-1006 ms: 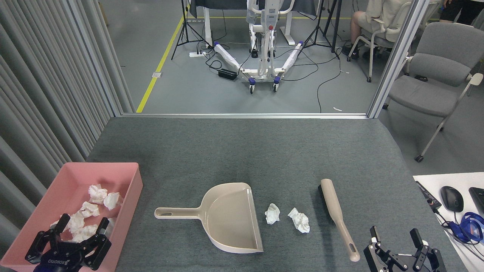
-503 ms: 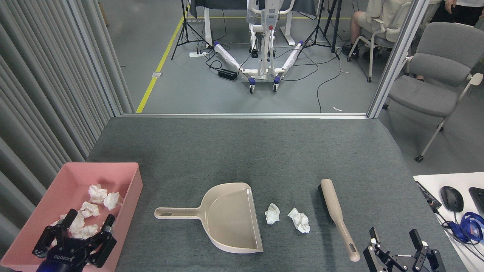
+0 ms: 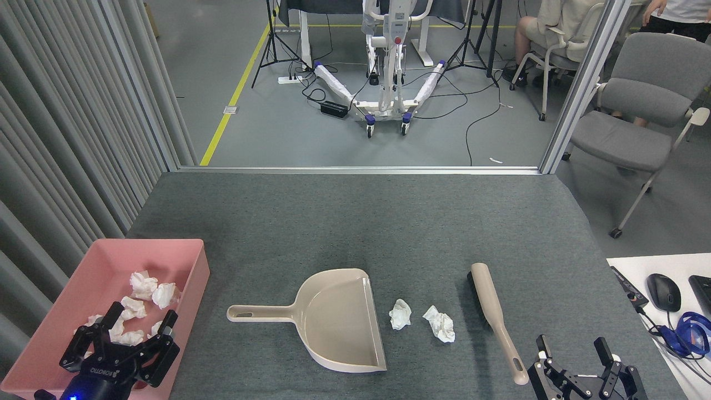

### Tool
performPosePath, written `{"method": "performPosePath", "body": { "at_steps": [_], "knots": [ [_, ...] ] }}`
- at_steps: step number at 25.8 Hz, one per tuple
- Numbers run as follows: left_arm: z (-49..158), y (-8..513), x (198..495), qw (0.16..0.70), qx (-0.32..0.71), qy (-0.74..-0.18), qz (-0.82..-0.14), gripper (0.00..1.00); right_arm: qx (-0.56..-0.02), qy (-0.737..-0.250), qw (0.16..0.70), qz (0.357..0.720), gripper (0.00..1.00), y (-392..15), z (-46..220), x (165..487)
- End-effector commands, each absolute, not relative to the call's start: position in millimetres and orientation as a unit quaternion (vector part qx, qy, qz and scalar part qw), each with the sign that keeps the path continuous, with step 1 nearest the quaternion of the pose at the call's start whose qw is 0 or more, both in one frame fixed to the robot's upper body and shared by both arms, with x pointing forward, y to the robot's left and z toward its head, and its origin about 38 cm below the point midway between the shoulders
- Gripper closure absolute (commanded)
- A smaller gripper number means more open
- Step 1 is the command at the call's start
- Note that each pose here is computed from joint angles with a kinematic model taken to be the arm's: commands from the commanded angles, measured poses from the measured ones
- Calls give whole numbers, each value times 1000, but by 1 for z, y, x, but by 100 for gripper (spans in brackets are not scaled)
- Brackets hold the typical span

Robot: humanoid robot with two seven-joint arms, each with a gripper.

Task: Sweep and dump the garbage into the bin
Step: 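Move the right hand toward the beige brush handle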

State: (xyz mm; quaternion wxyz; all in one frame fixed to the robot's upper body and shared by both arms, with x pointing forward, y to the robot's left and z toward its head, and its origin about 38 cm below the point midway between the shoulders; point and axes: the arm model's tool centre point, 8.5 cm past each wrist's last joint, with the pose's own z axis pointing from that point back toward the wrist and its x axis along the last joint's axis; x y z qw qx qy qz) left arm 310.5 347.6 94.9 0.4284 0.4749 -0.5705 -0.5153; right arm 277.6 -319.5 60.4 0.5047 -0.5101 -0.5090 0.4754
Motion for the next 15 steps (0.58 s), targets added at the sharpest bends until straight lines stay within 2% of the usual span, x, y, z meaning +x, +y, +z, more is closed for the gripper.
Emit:
{"method": "performPosePath", "body": {
  "at_steps": [1,15],
  "knots": [
    [95,348,311,431,475,-568,-515,1,-508,-509,506,477,2,-319,59,279],
    [94,346,311,430,473,-569,-517,1,-490,-511,511,487,2,-306,46,285]
  ]
}}
